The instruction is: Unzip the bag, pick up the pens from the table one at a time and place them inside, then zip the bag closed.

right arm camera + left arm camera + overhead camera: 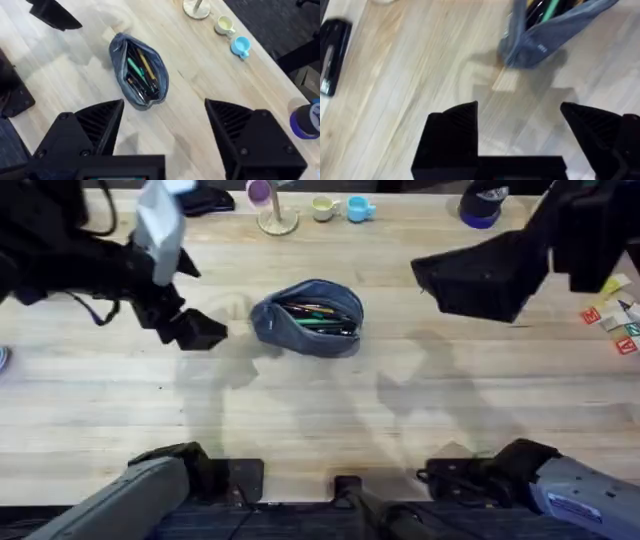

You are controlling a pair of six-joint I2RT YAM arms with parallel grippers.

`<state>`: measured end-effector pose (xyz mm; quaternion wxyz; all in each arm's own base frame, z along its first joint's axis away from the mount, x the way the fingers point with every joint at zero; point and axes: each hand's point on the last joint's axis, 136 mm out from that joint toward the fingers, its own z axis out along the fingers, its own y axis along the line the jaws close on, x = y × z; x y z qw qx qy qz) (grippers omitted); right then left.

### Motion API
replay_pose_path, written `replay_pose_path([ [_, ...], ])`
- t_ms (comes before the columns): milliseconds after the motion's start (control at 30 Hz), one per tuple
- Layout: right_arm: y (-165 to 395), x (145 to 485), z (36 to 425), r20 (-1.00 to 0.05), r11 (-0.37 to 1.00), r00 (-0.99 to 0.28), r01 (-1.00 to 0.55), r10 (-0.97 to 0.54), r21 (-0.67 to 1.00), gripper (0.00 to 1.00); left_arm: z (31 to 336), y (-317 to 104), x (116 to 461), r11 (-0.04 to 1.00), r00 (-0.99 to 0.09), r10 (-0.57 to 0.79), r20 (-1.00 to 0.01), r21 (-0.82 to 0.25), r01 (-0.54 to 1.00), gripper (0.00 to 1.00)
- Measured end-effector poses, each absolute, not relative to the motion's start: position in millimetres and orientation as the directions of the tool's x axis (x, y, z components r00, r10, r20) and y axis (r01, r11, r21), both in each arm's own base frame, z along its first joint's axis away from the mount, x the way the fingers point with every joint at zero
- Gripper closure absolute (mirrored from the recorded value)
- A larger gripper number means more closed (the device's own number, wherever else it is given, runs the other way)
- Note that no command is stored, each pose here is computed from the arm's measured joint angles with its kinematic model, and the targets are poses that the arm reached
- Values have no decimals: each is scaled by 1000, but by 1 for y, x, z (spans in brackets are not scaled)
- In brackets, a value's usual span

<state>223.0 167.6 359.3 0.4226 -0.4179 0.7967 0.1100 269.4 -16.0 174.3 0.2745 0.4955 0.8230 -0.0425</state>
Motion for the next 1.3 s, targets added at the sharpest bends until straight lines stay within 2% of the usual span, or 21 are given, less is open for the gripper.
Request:
replay_pose_path([
  [200, 169, 225, 360, -768, 627, -290, -758, -570, -180, 3, 185, 2, 294, 526, -331, 799, -502, 316, 790, 7],
  [433, 177, 238, 343, -733, 621, -330, -767, -595, -160, 3, 173, 5, 281, 560, -403, 780, -479, 248, 790, 8],
  [833, 184, 250, 330, -707, 618, -356, -773, -612, -146, 3, 151, 3, 258, 551, -337, 673, -658, 142, 822, 8],
  [1067, 187, 254, 335, -726, 619, -337, -770, -600, -154, 4, 147, -9, 259, 498, -271, 639, -720, 118, 859, 7],
  [1300, 199, 244, 337, -747, 582, -333, -809, -575, -88, 4, 132, -19, 263, 454, -263, 568, -780, 30, 891, 7],
])
